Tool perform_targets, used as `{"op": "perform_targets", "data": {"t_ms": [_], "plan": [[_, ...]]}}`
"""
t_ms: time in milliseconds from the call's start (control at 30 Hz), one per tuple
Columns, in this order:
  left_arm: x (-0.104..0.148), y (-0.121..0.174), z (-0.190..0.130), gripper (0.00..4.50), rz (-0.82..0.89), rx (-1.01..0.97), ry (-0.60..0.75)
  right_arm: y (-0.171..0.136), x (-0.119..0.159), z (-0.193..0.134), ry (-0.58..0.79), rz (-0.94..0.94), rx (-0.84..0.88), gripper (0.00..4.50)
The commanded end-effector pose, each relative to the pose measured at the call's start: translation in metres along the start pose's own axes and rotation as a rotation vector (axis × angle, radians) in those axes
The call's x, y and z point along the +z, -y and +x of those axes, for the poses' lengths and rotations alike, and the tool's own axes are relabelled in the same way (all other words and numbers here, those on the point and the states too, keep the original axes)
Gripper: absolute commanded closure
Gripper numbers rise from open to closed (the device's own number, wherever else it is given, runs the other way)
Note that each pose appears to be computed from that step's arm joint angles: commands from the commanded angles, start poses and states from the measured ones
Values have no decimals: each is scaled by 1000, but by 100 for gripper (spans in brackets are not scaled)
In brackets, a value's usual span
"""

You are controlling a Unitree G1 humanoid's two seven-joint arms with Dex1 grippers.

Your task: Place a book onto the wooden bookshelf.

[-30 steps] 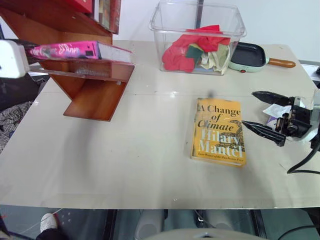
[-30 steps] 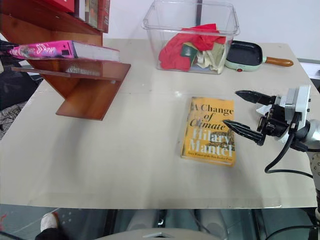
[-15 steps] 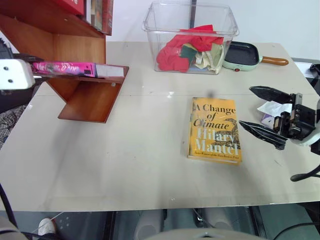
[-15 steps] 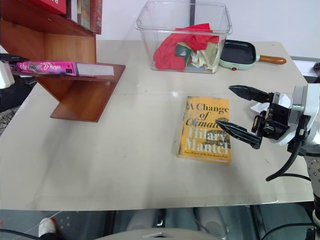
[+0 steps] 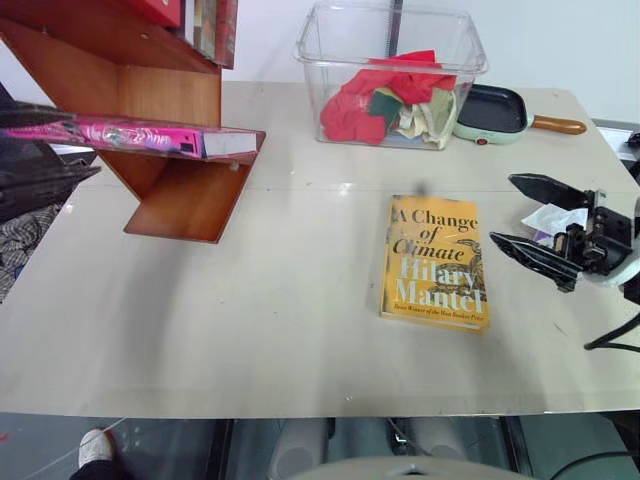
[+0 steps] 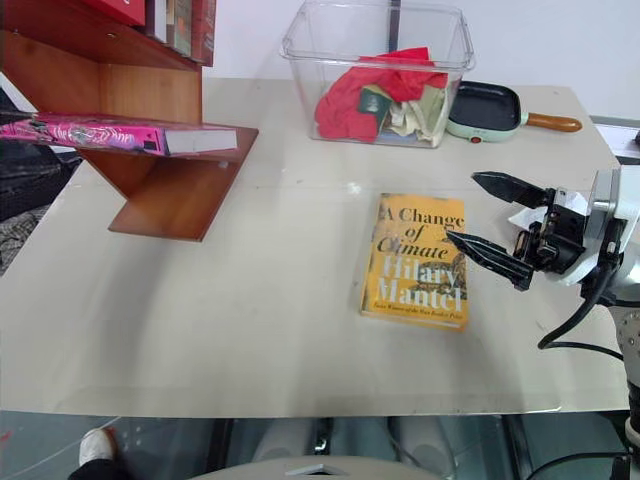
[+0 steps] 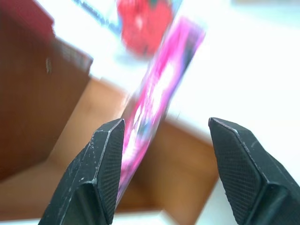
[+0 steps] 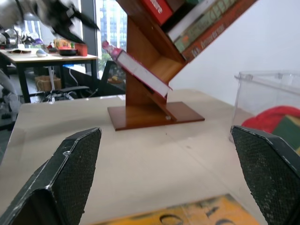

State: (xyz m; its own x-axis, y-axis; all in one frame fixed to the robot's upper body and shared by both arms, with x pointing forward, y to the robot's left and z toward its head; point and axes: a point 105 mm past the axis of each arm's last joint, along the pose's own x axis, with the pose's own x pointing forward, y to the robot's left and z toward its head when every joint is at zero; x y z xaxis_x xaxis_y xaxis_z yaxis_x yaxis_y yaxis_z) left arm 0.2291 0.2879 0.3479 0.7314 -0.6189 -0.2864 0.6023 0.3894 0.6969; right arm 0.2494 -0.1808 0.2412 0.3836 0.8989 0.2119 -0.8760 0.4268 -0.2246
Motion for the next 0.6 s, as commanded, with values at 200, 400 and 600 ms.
{"op": "perform_targets", "data": {"t_ms": [200,400,600], "plan": [[52,91,75,159,-301,-305,270,9,4,-13,-77,-60,-58,0],[8,138,135,159,-570,-198,324,15,-21,-48,-275,-73,-229,0],[-29,176,146,159,-667,-162,173,4,-54,-99,-494,-27,-323,0]]}}
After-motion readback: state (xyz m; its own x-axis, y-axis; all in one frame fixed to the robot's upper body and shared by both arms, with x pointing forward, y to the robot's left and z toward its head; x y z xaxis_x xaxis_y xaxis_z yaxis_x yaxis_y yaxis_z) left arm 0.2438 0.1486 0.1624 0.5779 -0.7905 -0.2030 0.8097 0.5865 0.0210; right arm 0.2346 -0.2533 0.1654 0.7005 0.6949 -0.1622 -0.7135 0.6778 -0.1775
